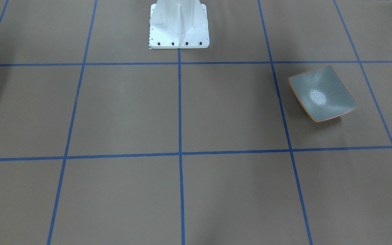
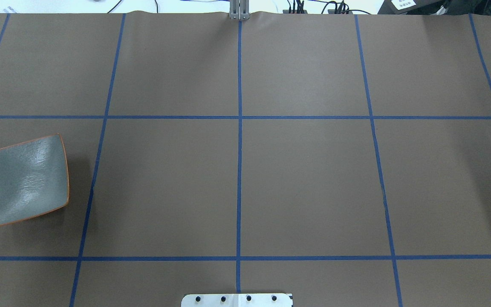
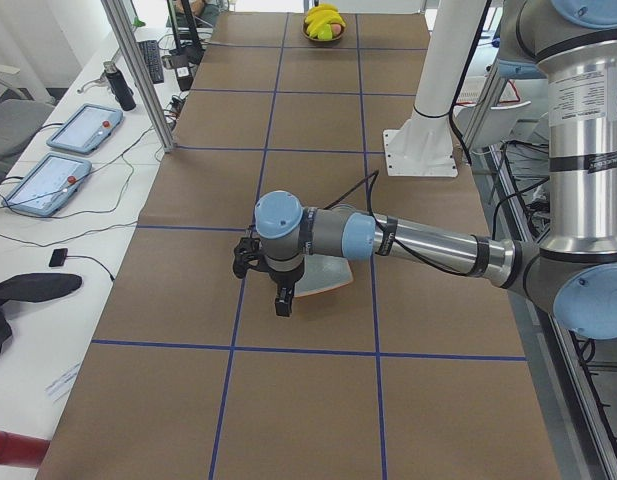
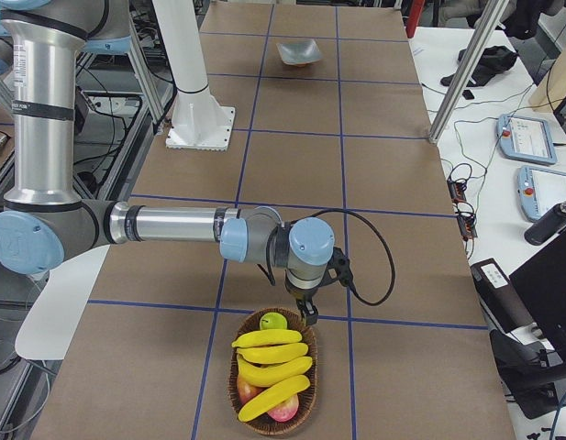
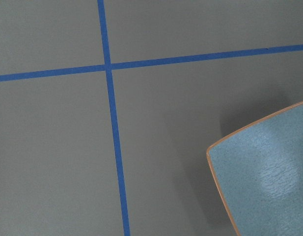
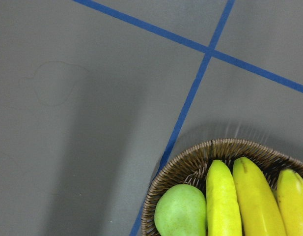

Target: Transfer all bananas from basket to plate

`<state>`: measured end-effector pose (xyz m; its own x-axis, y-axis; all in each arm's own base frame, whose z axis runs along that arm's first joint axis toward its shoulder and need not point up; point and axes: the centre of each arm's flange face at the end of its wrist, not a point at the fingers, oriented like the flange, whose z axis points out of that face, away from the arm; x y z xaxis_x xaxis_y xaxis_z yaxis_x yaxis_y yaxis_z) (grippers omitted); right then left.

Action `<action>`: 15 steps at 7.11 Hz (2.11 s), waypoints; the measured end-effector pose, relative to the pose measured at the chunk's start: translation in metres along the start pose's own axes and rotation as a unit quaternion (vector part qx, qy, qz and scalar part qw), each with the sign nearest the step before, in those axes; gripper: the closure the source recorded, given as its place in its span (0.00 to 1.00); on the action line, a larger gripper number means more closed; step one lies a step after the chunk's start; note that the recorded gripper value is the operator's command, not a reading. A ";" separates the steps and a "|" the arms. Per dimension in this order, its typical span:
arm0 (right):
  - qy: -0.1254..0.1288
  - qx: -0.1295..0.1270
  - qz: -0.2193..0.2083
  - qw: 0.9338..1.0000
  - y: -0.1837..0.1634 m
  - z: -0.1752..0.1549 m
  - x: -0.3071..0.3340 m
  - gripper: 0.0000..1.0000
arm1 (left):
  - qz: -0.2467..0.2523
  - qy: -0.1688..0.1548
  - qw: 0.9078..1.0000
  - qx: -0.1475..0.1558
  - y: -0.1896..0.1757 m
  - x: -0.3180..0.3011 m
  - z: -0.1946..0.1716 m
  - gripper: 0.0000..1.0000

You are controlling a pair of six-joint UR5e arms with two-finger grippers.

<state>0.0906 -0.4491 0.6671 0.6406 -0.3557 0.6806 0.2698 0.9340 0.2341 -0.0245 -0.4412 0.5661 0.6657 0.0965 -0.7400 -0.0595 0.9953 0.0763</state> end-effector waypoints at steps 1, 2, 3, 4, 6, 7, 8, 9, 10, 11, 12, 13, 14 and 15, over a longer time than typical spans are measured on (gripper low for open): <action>-0.014 0.003 0.010 1.000 0.001 0.004 0.033 0.00 | -0.002 0.000 1.000 0.001 0.000 0.000 0.000 0.00; -0.024 0.002 0.020 1.000 0.006 0.011 0.055 0.00 | -0.003 0.000 1.000 0.002 0.000 0.000 0.000 0.00; -0.031 -0.003 0.021 0.999 0.009 0.018 0.072 0.00 | -0.003 0.000 1.000 0.002 0.000 0.000 0.000 0.00; -0.036 -0.010 0.016 0.999 0.011 0.026 0.090 0.00 | -0.003 0.000 1.000 0.003 0.000 0.000 0.000 0.00; -0.044 -0.026 0.011 0.999 0.015 0.041 0.115 0.01 | -0.003 0.001 1.000 0.003 0.000 0.001 0.000 0.00; -0.043 -0.036 0.007 0.998 0.021 0.048 0.121 0.01 | -0.003 0.001 1.000 0.003 0.000 0.001 0.000 0.00; -0.037 -0.047 0.003 0.998 0.026 0.052 0.126 0.02 | -0.003 0.001 1.000 0.003 0.000 0.001 -0.001 0.00; -0.029 -0.058 0.000 0.998 0.030 0.055 0.130 0.02 | -0.002 0.001 1.000 0.003 0.000 0.001 -0.001 0.00; -0.024 -0.066 -0.001 0.998 0.032 0.056 0.133 0.03 | -0.002 0.001 1.000 0.004 0.000 0.002 -0.001 0.00; -0.020 -0.072 0.000 0.997 0.034 0.059 0.135 0.04 | -0.002 0.001 1.000 0.004 0.000 0.002 -0.002 0.00; -0.013 -0.076 -0.001 0.997 0.038 0.064 0.141 0.05 | -0.001 0.001 1.000 0.005 0.000 0.003 -0.002 0.00; -0.005 -0.079 -0.003 0.997 0.043 0.071 0.147 0.07 | 0.000 0.001 1.000 0.005 0.000 0.003 -0.003 0.00; -0.001 -0.080 -0.004 0.997 0.048 0.077 0.152 0.08 | 0.000 0.001 1.000 0.006 0.000 0.004 -0.004 0.00; -0.001 -0.082 -0.002 0.997 0.054 0.081 0.154 0.10 | 0.001 0.001 1.000 0.007 0.000 0.005 -0.005 0.00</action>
<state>0.1451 -0.4505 0.8409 0.6380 -0.3601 0.6807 0.3872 0.9141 0.1206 -0.0244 -0.4411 0.5592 0.6634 0.0986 -0.7418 -0.0505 0.9949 0.0871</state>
